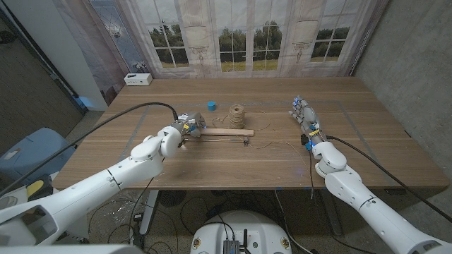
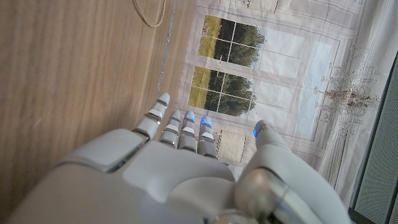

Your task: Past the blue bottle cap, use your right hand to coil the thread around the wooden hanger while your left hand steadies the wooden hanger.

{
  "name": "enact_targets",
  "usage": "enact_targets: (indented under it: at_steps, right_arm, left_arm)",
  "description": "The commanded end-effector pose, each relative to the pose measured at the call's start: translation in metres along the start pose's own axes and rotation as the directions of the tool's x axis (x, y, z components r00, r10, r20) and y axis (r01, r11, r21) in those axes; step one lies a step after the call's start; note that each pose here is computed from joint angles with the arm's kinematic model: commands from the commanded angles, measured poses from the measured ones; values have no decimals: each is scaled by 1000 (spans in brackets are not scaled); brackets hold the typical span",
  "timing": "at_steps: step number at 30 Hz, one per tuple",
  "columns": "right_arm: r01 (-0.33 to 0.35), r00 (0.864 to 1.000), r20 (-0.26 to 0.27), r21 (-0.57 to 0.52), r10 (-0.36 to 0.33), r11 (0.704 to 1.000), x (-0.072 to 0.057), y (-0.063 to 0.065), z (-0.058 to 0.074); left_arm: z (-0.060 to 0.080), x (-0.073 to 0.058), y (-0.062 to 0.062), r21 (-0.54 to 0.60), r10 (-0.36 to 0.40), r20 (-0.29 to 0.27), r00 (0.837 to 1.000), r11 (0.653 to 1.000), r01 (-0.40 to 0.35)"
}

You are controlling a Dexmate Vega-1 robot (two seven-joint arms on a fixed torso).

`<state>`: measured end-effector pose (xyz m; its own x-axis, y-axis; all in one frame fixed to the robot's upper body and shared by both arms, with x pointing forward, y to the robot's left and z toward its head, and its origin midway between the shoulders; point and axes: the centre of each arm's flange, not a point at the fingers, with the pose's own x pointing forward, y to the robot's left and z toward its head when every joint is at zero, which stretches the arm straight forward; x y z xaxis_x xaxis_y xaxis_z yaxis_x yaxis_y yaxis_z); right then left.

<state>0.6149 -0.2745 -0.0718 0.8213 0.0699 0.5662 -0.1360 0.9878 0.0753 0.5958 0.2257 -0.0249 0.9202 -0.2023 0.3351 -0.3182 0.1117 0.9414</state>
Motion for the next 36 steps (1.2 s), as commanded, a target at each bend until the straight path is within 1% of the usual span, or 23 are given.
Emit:
enact_targets:
  at_steps: [1, 5, 8, 16, 23, 29, 33, 36]
  right_arm:
    - [5, 1000, 13, 3, -5, 1000, 3, 2, -1]
    - [7, 1000, 16, 4, -7, 1000, 2, 3, 0]
    - [10, 1000, 17, -2, -10, 1000, 2, 3, 0]
    - [11, 1000, 6, -53, -10, 999, 0, 6, 6]
    - [-4, 1000, -8, -120, 3, 993, 0, 11, 16]
    - [-31, 999, -25, -179, 27, 983, 2, 18, 24]
    - [-60, 998, -41, -234, 52, 970, 5, 24, 31]
    - [-91, 995, -64, -288, 75, 953, 8, 30, 40]
  left_arm:
    - [8, -14, 30, -14, 218, 81, 973, 976, -218]
    - [10, -20, 38, -17, 285, 99, 953, 958, -285]
    - [12, -22, 43, -14, 313, 110, 944, 950, -313]
    - [15, -28, 51, 19, 355, 128, 926, 933, -360]
    - [13, -36, 59, 57, 390, 103, 915, 916, -397]
    - [9, -44, 66, 99, 426, 74, 902, 897, -432]
    - [7, -51, 72, 120, 449, 59, 892, 883, -453]
    - [5, -56, 76, 133, 467, 41, 883, 874, -468]
